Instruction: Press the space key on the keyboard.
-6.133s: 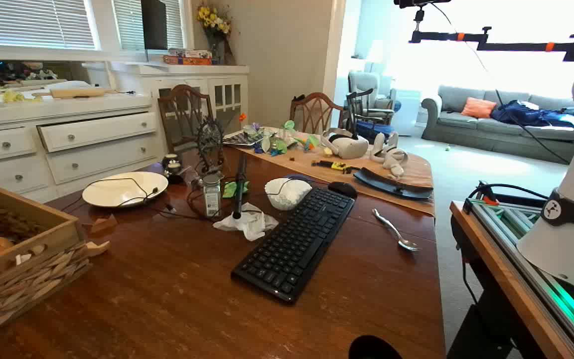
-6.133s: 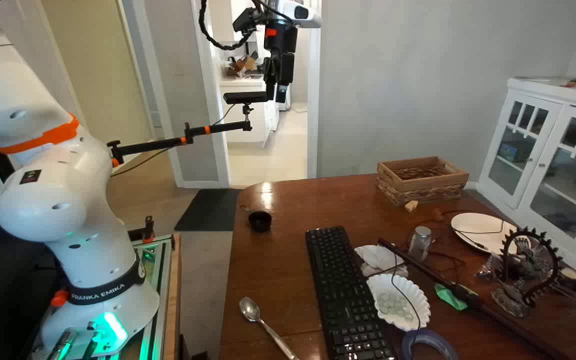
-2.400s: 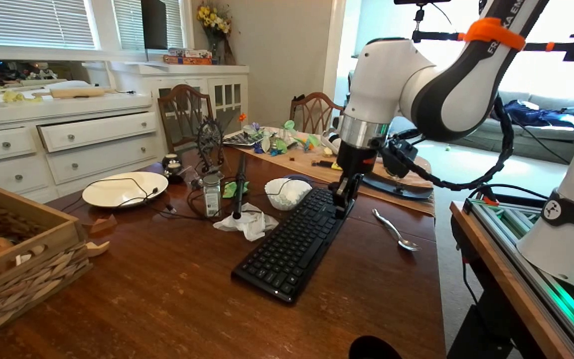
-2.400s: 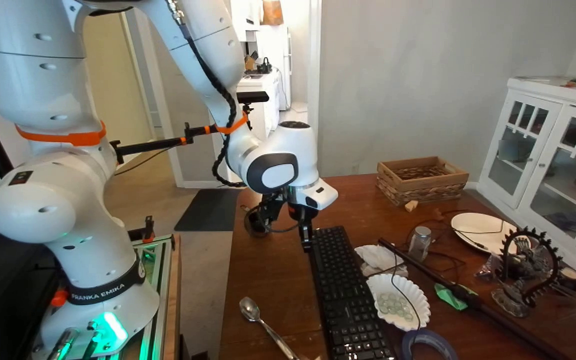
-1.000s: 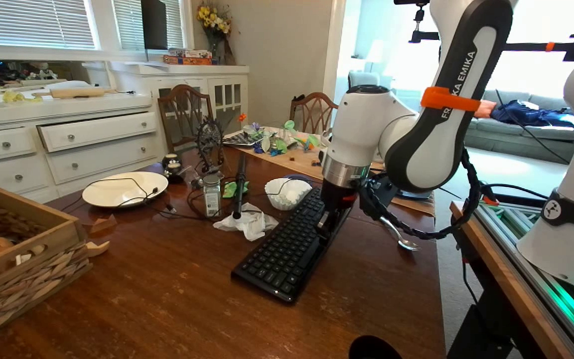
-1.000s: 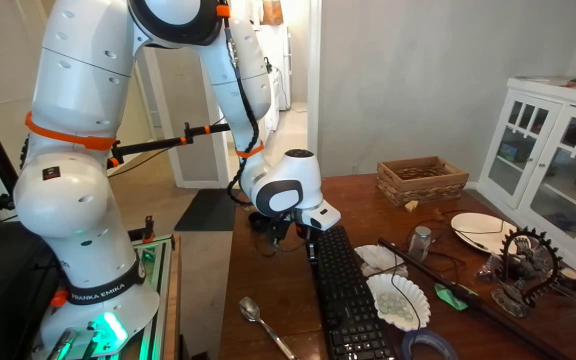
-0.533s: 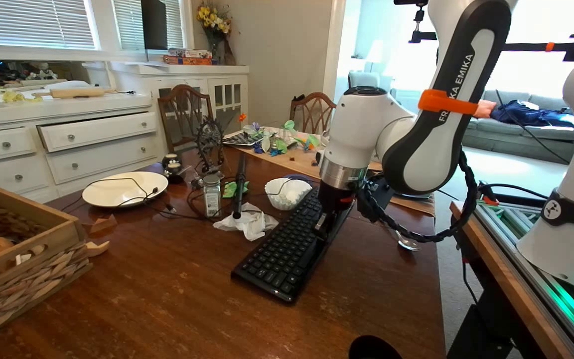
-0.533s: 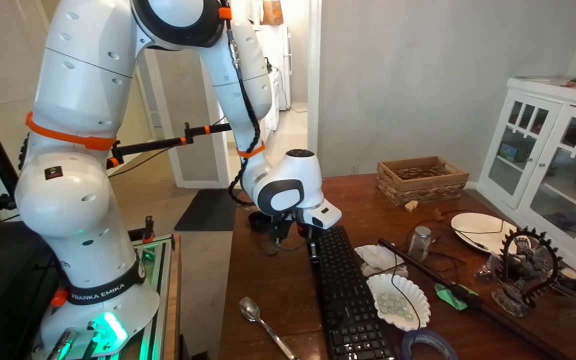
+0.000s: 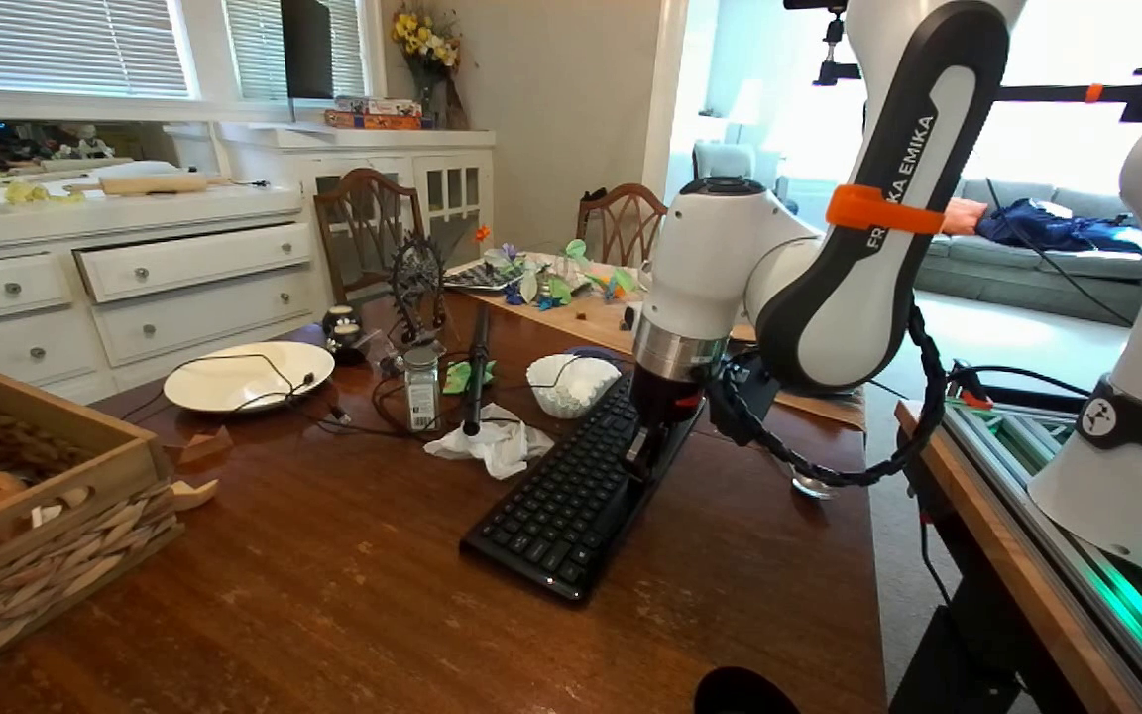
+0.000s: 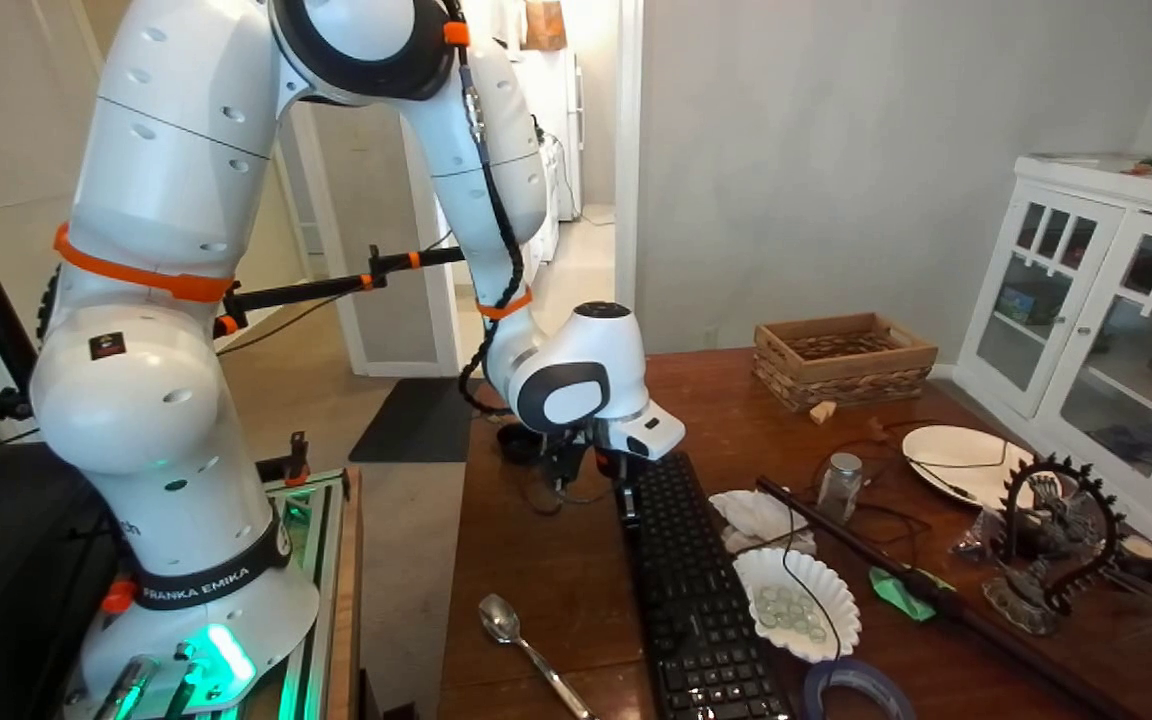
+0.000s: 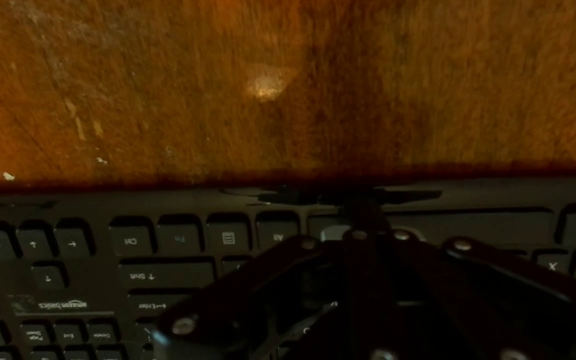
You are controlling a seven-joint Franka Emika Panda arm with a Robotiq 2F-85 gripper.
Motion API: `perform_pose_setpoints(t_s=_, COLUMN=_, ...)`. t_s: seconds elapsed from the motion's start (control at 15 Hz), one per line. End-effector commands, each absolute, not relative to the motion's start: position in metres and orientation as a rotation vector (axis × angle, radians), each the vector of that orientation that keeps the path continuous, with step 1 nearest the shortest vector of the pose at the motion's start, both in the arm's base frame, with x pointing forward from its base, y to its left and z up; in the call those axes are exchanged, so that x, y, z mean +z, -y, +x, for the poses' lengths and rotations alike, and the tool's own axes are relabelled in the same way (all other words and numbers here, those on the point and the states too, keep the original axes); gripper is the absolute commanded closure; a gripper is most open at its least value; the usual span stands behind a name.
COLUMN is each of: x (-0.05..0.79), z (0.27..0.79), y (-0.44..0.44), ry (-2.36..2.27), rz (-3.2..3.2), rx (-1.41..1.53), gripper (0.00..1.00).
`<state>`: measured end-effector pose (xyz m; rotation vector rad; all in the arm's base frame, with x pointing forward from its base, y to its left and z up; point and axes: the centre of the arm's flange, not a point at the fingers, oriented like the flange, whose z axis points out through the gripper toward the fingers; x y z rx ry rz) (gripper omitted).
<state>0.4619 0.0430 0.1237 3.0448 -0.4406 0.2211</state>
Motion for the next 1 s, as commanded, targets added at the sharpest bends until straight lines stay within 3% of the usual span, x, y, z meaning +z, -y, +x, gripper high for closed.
perform_pose_setpoints(t_s=0.0, x=0.112, z=0.465, y=-0.047, ry=0.417, rz=3.05, rx=0.203, gripper=1.0)
perform_pose_setpoints(t_s=0.67, x=0.183, z=0.445, y=-0.088, ry=0.358, rz=3.026, rx=0.236, gripper=1.0)
perform_pose_setpoints(t_s=0.73, x=0.19, z=0.443, y=-0.09, ry=0.375, rz=3.005, rx=0.226, gripper=0.74)
perform_pose_setpoints(t_s=0.8, x=0.197, z=0.44, y=-0.09, ry=0.383, rz=3.001, rx=0.223, gripper=0.73)
perform_pose_setpoints(t_s=0.93, x=0.216, z=0.433, y=-0.092, ry=0.411, rz=2.997, rx=0.187, gripper=0.6)
